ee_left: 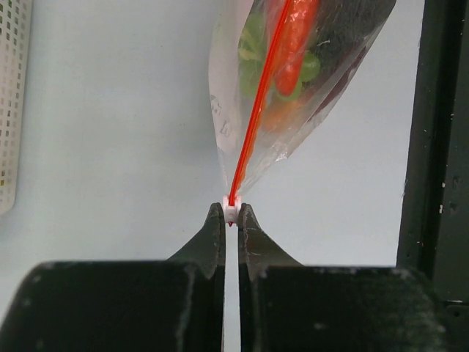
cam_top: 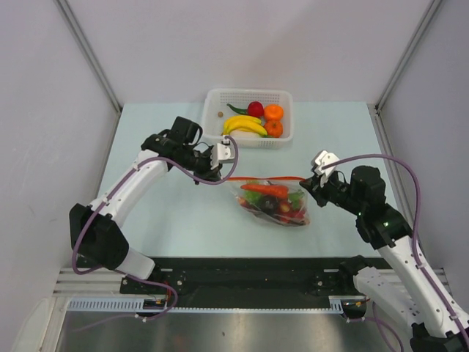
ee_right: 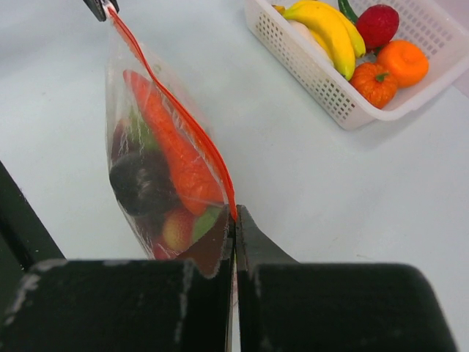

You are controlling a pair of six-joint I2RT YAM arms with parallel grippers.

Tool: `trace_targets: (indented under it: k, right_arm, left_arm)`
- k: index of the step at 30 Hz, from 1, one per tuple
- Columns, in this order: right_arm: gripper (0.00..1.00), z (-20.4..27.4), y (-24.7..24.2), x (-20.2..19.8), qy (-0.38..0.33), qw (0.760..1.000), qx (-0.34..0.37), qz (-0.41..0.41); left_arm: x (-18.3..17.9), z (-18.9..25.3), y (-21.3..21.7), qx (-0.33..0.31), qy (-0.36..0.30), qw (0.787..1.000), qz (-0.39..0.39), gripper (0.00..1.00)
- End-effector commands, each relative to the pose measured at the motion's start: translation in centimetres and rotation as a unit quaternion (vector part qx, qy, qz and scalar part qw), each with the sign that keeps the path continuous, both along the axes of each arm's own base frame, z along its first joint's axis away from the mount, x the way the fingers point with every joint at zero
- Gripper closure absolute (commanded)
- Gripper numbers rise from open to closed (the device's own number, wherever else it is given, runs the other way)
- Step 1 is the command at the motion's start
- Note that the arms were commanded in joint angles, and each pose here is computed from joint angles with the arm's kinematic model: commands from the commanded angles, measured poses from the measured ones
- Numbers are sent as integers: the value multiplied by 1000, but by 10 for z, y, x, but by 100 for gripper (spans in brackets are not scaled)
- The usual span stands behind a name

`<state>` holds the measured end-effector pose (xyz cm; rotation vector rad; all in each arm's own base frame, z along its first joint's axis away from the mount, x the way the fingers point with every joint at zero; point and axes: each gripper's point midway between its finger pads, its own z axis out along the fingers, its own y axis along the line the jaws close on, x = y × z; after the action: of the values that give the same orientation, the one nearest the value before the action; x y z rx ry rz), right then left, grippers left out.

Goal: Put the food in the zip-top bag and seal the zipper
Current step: Zip the zipper food storage bag at the center of the board, then place the zipper food storage bag at the center of the board.

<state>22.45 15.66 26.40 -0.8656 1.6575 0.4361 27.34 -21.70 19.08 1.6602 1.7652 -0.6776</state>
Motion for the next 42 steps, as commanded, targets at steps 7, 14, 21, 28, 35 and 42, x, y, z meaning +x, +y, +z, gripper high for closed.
trace_targets:
  k: [7, 14, 21, 28, 35, 42]
  right_arm:
    - [100, 28, -15, 40, -25, 998, 33, -42]
    - [100, 36, 9, 96, -48, 998, 32, -5]
    - [100, 36, 14, 111, -64, 996, -10, 60]
    - [100, -87, 29, 38, 31, 977, -120, 176]
    - [100, -181, 16, -23, 61, 938, -235, 246]
    - [79, -184, 7, -38, 44, 934, -257, 245]
  left_arm:
    - [33, 30, 28, 10, -57, 997, 58, 100]
    - [67, 50, 17, -18, -77, 994, 79, 100]
    - [85, 75, 20, -10, -116, 991, 73, 100]
    - [33, 4, 27, 22, -74, 997, 30, 100]
    - [-41, -82, 21, 50, 15, 999, -8, 99]
    - [-81, -96, 19, 47, 37, 998, -34, 73]
